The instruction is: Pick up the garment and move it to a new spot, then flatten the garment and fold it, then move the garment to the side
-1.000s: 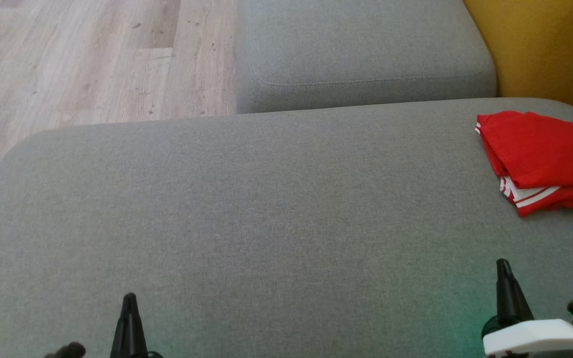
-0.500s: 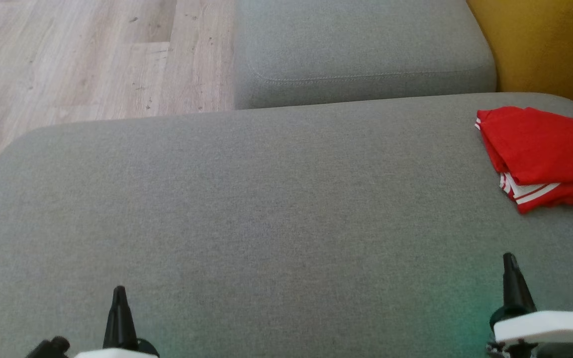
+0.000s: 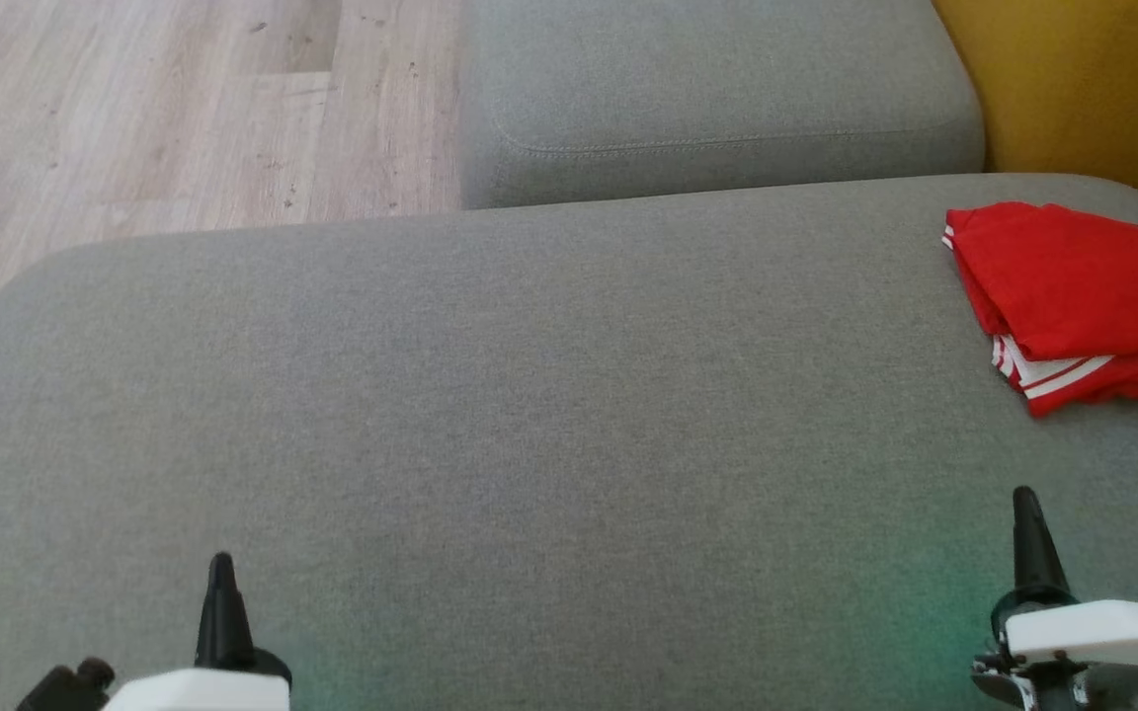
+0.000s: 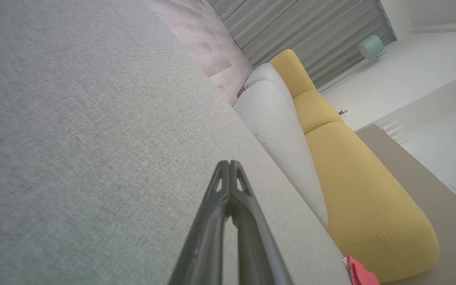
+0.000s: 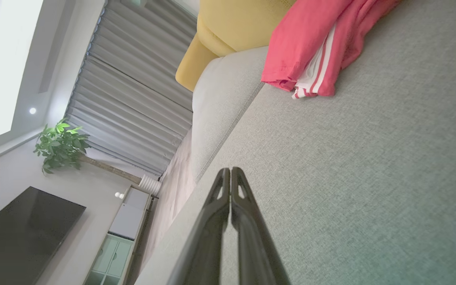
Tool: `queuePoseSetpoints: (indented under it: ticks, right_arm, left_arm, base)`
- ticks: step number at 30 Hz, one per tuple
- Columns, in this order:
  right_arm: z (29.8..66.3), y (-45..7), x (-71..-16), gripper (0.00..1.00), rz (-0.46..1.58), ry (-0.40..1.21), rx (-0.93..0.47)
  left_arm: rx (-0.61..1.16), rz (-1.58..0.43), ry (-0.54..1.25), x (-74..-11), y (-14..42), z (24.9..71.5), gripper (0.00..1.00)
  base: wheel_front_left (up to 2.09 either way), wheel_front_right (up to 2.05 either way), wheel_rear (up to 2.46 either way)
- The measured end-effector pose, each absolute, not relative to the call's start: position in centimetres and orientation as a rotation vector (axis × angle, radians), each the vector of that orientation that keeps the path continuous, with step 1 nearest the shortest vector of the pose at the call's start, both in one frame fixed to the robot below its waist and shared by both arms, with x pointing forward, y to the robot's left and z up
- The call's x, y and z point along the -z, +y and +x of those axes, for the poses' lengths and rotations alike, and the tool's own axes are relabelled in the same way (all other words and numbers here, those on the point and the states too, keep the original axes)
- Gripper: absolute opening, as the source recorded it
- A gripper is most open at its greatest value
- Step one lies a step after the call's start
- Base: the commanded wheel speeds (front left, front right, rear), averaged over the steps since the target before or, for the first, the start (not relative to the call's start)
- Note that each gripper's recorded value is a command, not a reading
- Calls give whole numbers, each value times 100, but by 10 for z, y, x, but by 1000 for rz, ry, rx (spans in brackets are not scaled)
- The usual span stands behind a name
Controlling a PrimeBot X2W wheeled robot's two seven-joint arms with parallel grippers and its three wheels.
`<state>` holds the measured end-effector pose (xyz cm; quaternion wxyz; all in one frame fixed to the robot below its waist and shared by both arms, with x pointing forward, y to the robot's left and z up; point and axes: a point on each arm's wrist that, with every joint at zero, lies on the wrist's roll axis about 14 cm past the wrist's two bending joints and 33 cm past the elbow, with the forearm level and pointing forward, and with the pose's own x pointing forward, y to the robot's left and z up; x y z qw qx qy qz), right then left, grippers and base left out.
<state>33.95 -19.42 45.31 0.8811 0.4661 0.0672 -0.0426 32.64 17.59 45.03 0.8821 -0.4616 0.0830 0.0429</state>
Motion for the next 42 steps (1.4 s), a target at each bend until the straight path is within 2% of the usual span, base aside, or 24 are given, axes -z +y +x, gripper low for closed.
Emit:
queuePoseSetpoints:
  ticks: [42]
  right_arm:
    - [365,-204,-469,0,1458,79,106]
  left_arm:
    - [-72,-1460,131,-468,183,364,0]
  base:
    - [0,0,0]
